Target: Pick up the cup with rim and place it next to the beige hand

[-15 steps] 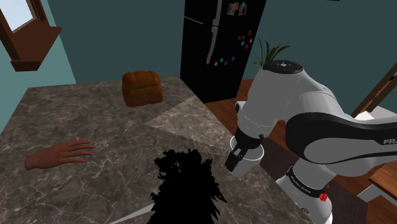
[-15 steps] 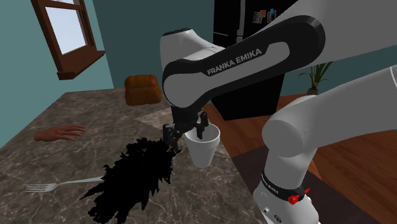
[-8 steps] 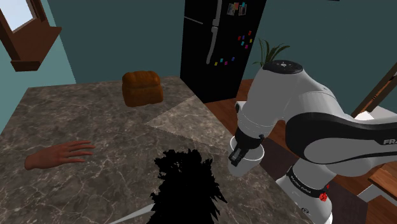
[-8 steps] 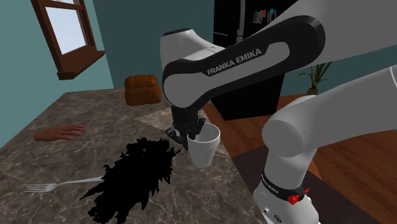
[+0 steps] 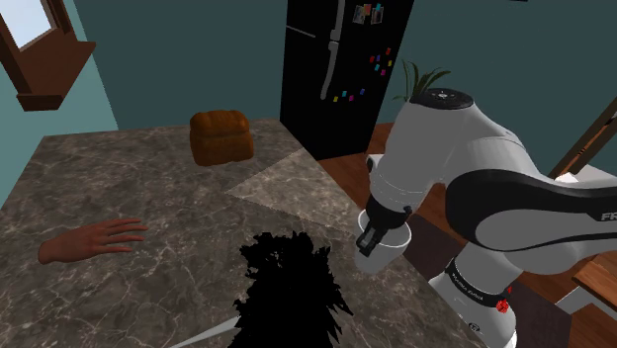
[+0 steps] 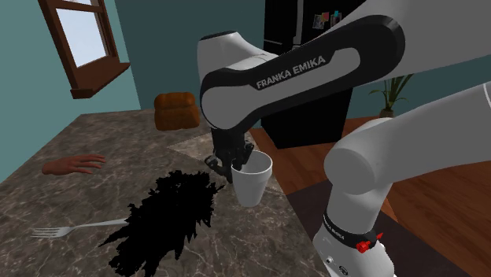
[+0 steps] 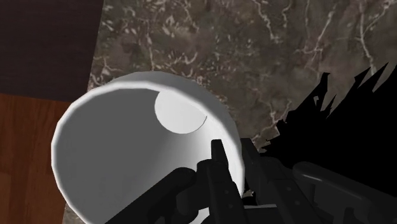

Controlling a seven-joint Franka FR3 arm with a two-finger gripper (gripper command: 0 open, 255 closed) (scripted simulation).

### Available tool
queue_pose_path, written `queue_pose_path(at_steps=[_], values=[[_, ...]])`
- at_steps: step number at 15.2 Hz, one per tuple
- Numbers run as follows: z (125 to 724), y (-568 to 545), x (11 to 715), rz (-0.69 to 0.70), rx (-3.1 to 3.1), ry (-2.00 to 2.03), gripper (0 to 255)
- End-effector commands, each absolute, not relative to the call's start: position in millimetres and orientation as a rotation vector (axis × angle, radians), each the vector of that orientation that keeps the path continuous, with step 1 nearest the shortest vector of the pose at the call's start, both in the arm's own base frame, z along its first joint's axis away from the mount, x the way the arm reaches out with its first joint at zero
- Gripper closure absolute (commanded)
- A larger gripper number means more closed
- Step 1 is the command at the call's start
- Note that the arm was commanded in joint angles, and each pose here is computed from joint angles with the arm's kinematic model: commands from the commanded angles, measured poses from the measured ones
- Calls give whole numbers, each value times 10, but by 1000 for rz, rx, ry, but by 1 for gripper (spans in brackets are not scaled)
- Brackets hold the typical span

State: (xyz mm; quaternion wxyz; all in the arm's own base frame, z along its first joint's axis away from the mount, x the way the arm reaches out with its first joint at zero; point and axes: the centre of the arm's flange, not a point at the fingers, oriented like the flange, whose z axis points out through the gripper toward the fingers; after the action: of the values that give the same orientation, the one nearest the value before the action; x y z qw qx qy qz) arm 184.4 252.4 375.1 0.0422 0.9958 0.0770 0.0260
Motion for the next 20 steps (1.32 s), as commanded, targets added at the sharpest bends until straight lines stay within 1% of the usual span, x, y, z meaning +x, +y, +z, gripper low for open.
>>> queue_pose_path(at_steps=[1,20], values=[[3840,2519,1841,79,3047,236,255],[4843,2519,1841,79,3047,236,255]])
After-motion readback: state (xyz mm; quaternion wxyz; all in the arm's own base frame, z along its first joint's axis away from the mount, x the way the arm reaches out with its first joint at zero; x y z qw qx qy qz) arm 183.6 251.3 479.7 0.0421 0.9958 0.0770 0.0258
